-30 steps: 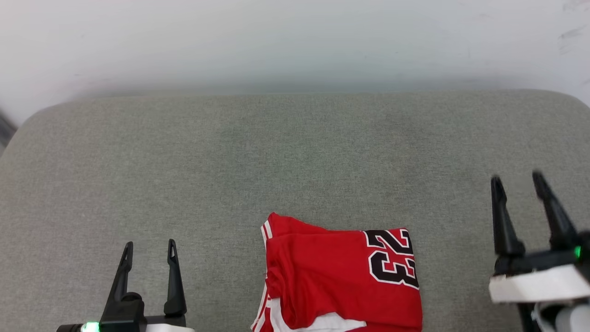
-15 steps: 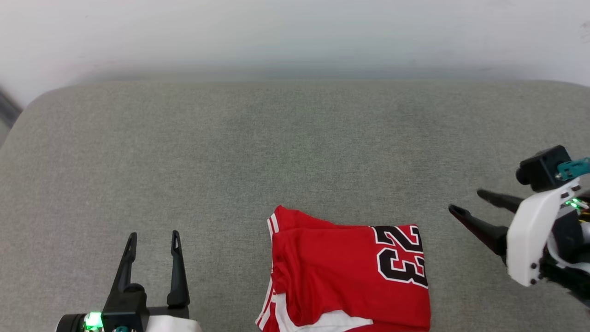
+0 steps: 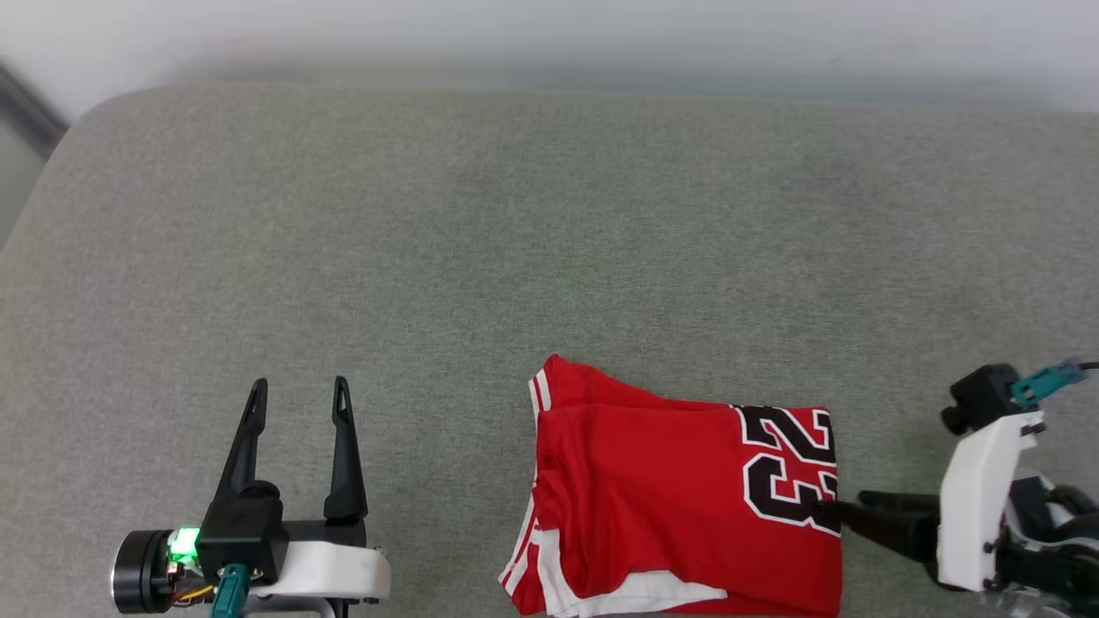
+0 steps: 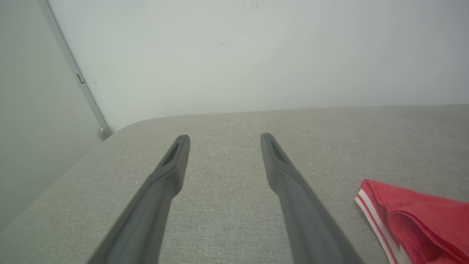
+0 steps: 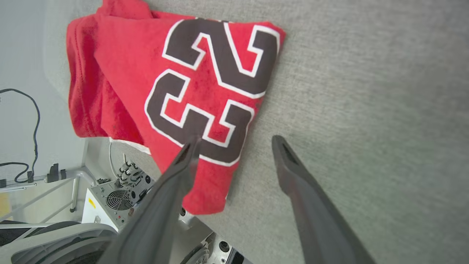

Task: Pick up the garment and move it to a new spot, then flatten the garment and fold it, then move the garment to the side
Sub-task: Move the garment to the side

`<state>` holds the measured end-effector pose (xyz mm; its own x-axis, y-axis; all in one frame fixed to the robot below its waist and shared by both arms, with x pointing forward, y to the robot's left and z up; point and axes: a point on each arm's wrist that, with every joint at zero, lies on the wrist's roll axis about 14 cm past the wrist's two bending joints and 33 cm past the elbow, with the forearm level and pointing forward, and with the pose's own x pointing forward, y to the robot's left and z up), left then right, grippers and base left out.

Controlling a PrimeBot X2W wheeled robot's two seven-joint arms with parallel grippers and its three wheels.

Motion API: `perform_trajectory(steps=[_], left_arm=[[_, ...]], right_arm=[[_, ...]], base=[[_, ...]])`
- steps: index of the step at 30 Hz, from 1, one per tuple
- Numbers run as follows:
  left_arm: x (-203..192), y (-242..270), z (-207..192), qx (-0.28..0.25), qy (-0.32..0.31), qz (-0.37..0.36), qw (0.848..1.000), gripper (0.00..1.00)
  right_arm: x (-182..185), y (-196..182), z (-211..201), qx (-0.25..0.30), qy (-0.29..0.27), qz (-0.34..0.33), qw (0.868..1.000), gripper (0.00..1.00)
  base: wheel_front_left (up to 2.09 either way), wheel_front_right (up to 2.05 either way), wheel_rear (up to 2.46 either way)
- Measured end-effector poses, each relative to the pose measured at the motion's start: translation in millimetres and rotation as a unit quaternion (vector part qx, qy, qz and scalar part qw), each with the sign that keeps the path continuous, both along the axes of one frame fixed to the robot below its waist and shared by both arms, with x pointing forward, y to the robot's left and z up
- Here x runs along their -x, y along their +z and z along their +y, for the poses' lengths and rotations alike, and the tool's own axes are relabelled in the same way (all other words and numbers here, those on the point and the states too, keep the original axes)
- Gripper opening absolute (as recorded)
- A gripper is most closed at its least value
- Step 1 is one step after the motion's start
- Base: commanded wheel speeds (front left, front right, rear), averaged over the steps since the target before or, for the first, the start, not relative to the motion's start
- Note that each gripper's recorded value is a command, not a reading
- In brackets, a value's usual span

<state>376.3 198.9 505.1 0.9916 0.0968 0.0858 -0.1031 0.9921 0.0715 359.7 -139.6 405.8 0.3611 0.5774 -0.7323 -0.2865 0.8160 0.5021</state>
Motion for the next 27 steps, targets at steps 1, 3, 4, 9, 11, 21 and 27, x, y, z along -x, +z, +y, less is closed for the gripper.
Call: perform_trajectory(steps=[1, 3, 4, 9, 11, 21, 27], left_arm=[[-1, -1, 1, 0.000, 0.001, 0.001, 1.000, 1.00], [-3, -2, 2, -0.001, 0.003, 0.003, 1.000, 1.00], [-4, -3, 2, -0.001, 0.004, 0.004, 1.000, 1.00], [-9, -8, 3, -0.002, 0.005, 0.011, 1.000, 1.00], [-11, -11, 2, -0.001, 0.003, 0.015, 1.000, 1.00], [-8, -8, 6, -0.002, 0.012, 0.012, 1.000, 1.00], [6, -7, 9, 0.000, 0.018, 0.013, 1.000, 1.00]], right_arm=[[1, -4, 5, -0.007, 0.001, 0.008, 1.000, 1.00], [2, -12, 16, -0.021, 0.003, 0.022, 1.000, 1.00], [1, -15, 22, -0.028, 0.003, 0.028, 0.999, 1.00], [-4, -29, 45, -0.038, 0.017, 0.046, 0.998, 1.00], [-5, -36, 49, -0.031, 0.025, 0.052, 0.998, 1.00], [-4, -47, 59, 0.014, 0.083, 0.026, 0.996, 0.00], [-17, -16, 50, 0.030, 0.093, -0.052, 0.994, 0.00]], base=[[0.00, 0.00, 0.00], [0.00, 0.00, 0.00], [0.00, 0.00, 0.00], [0.00, 0.00, 0.00], [0.00, 0.00, 0.00], [0.00, 0.00, 0.00], [0.00, 0.00, 0.00]])
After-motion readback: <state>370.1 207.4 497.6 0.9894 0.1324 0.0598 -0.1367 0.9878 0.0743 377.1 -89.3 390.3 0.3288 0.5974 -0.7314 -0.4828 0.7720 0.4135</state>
